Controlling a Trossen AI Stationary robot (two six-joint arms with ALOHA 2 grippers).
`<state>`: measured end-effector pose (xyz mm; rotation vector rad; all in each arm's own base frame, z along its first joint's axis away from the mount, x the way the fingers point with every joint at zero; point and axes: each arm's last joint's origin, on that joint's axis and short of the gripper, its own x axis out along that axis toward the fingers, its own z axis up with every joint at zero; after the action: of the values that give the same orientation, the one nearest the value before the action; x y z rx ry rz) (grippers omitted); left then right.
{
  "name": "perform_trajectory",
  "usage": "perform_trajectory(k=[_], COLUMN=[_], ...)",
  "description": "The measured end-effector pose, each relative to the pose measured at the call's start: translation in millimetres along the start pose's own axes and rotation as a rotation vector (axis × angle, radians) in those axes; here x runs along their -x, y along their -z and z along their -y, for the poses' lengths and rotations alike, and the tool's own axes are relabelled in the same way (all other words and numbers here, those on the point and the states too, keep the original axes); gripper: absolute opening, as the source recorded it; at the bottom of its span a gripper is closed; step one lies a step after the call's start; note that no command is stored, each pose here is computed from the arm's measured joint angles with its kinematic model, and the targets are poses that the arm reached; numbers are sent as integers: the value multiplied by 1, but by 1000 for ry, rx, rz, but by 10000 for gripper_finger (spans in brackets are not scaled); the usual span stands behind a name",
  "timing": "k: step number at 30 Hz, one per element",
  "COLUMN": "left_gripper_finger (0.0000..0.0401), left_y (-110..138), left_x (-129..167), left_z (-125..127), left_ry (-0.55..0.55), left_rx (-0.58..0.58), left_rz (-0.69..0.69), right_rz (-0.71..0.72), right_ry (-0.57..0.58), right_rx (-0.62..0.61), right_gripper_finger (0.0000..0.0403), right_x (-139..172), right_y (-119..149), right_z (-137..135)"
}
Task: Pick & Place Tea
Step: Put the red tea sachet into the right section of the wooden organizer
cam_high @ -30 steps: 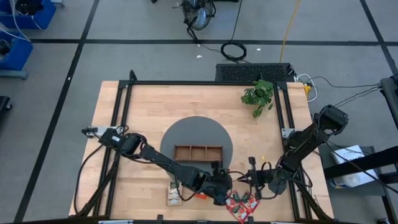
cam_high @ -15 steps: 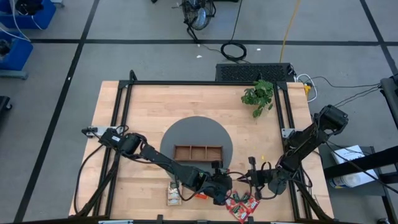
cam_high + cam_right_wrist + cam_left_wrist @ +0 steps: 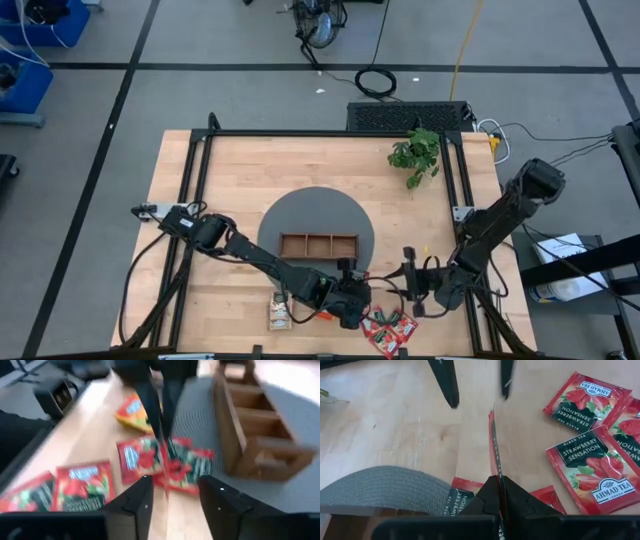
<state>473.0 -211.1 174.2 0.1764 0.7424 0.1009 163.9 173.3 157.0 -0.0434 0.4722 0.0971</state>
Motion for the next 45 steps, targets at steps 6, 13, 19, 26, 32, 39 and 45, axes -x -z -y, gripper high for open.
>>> perform_trajectory(k=[6, 13, 19, 26, 32, 39, 45], left_gripper_finger=[5, 7, 4, 4, 12, 35, 87], left_y=[-1, 1, 1, 0, 0, -10, -21], left_x=[-1, -1, -1, -1, -1, 21, 62], left_z=[-2, -2, -2, -2, -2, 1, 3], left_ry=[-28, -29, -31, -28, -27, -20, -43], left_rx=[8, 3, 0, 4, -22, -77, -113], left_rz=[7, -3, -9, -2, -2, 27, 38], right_rz=[-120, -342, -329, -349, -353, -351, -368], right_ry=[-38, 6, 6, -36, -30, -2, 12], right_rx=[62, 35, 43, 38, 31, 33, 21], right_gripper_finger=[156, 138, 111, 11, 2, 0, 0], right_x=[-17, -40, -43, -44, -44, -44, -43], right_y=[-41, -49, -51, -51, -51, -50, -48], right_z=[-8, -4, -3, -4, -3, -1, 0])
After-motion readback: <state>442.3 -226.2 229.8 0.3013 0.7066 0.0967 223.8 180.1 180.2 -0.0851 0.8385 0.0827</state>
